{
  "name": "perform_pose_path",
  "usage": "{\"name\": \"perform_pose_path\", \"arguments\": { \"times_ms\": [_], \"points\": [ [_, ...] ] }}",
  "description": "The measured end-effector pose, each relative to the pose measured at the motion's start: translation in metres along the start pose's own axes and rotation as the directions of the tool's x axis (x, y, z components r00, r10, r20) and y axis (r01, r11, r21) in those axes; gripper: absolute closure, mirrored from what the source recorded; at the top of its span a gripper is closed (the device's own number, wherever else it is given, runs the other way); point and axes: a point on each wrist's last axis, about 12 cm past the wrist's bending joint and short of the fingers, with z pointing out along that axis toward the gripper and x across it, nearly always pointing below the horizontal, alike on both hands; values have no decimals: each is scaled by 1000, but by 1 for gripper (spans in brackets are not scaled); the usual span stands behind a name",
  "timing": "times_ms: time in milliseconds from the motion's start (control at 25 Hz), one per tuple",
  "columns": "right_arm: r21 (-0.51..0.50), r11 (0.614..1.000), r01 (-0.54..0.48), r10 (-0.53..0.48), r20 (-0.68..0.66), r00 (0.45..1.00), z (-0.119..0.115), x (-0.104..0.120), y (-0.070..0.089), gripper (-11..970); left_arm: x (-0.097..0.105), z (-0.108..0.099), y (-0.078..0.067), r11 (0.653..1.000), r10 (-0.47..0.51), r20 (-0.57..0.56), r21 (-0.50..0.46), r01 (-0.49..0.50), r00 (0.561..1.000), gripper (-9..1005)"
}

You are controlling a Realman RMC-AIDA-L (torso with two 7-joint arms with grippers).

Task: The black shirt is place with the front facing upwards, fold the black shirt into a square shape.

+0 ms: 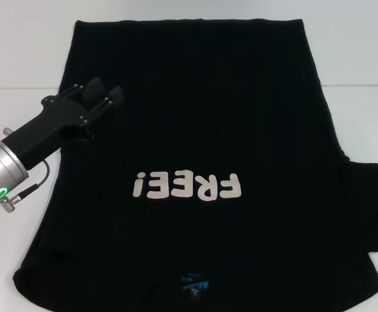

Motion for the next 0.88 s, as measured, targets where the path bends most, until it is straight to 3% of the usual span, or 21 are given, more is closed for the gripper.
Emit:
{"name": "perform_pose_path", "arguments": {
  "times_ms": [160,480,880],
  "points": [
    [-2,1000,2,-2,-3,1000,1,0,1,731,0,0,-1,1000,-2,0,1,2,1000,516],
    [0,1000,-2,2,2,1000,0,0,0,933,1,1,-1,1000,-3,1,1,3,1000,516],
    [17,1000,-25,25,22,999,-13,0,-13,933,1,1,-2,1000,-5,2,1,5,1000,516]
  ]
}}
